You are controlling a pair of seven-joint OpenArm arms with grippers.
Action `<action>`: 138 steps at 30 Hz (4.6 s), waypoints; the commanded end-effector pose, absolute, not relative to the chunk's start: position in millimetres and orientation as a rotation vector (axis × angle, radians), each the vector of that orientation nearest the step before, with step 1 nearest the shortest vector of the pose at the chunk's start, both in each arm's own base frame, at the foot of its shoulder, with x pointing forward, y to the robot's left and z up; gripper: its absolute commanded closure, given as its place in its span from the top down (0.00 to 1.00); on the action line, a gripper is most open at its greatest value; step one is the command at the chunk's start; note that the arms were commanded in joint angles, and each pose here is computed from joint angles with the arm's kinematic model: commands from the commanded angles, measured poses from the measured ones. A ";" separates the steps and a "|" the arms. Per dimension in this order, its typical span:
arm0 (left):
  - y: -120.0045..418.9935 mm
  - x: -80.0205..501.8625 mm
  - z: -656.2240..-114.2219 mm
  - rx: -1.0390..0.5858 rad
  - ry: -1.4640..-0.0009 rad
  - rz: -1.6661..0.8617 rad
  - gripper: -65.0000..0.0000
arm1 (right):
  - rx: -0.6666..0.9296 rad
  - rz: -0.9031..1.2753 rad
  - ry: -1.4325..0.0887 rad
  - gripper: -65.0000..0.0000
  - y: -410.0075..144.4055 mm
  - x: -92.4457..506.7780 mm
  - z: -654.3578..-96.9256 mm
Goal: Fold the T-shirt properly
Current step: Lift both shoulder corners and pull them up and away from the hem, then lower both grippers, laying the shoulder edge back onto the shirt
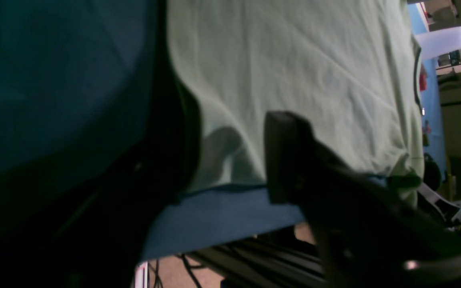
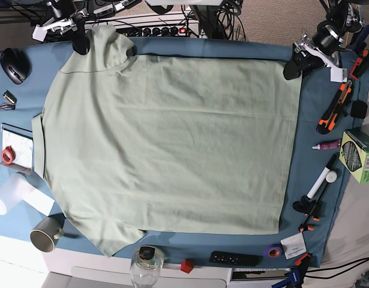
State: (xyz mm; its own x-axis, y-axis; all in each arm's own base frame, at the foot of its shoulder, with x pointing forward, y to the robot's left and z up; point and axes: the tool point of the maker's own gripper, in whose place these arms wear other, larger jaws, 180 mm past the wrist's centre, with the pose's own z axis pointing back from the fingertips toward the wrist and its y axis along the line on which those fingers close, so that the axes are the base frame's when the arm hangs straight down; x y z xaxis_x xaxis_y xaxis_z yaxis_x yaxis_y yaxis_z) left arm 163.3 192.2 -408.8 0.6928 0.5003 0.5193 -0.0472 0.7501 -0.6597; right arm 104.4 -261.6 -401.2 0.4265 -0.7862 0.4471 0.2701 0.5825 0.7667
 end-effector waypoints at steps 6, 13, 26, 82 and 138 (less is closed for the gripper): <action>190.1 126.5 -440.1 -0.588 -0.554 0.297 0.04 | 0.633 -0.707 -0.856 0.00 -262.3 95.9 -407.3; 190.6 127.4 -439.7 -0.587 -0.561 0.300 0.00 | 0.636 -0.715 -0.871 0.00 -263.7 97.5 -405.3; 181.9 115.0 -424.2 -0.591 -0.561 0.254 0.00 | 0.589 -0.639 -0.822 0.00 -285.1 88.2 -398.3; 182.3 66.9 -375.4 -0.527 -0.540 0.163 0.00 | 0.492 -0.596 -0.665 0.00 -329.8 23.5 -370.6; 153.7 245.5 -349.6 -0.387 -0.930 -0.087 0.00 | 0.225 -0.052 -1.055 0.00 -247.3 253.1 -344.1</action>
